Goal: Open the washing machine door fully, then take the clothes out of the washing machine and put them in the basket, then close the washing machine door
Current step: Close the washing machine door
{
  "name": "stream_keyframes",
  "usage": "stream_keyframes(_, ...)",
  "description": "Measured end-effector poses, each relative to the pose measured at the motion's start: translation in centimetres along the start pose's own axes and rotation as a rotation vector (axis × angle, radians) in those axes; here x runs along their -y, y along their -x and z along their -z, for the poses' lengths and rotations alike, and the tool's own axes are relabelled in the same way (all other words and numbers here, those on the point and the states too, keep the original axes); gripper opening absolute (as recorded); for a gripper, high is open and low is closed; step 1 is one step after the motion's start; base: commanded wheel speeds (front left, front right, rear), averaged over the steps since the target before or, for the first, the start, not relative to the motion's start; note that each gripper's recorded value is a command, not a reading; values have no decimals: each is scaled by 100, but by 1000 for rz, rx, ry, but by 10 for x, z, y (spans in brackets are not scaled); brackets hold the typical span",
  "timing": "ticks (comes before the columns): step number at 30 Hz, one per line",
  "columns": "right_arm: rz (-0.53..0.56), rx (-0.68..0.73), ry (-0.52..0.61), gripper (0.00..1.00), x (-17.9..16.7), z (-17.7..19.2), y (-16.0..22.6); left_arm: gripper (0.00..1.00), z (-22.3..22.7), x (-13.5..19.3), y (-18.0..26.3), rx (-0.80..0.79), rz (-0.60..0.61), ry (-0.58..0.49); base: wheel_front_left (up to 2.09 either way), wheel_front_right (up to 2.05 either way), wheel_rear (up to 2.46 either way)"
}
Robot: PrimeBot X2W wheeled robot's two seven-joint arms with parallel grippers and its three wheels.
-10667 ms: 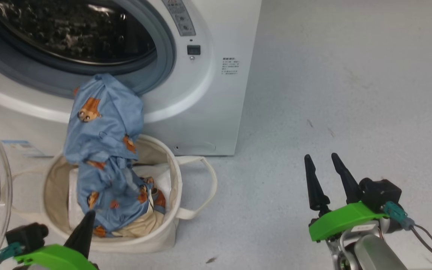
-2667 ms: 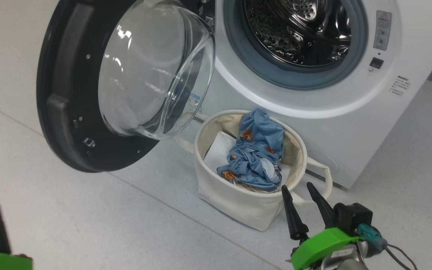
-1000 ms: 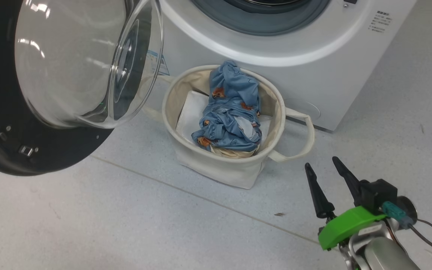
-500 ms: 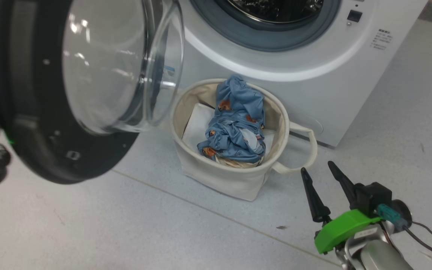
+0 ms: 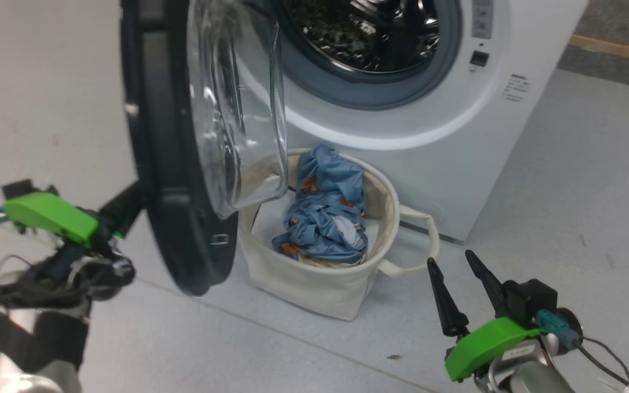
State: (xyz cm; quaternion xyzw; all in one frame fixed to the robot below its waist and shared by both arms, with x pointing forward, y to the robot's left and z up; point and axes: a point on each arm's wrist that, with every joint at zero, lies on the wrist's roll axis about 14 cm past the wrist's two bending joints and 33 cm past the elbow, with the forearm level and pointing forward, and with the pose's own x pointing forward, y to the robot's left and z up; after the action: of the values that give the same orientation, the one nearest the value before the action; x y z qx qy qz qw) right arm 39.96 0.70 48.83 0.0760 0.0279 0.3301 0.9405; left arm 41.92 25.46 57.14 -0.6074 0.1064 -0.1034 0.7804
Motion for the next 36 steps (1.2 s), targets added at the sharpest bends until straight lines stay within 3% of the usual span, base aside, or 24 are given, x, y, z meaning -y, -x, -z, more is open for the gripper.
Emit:
stream_keyframes(15, 163, 41, -15, 100, 35, -9, 41, 0, 69, 14, -41, -122, 51, 32, 0, 0, 0)
stream_keyframes(23, 283, 71, -22, 100, 61, -14, 72, 0, 121, 21, -77, -237, 70, 62, 0, 0, 0)
stream_keyframes(36, 492, 101, -37, 100, 107, -17, 124, 0, 168, 27, -134, -328, 78, 69, 0, 0, 0)
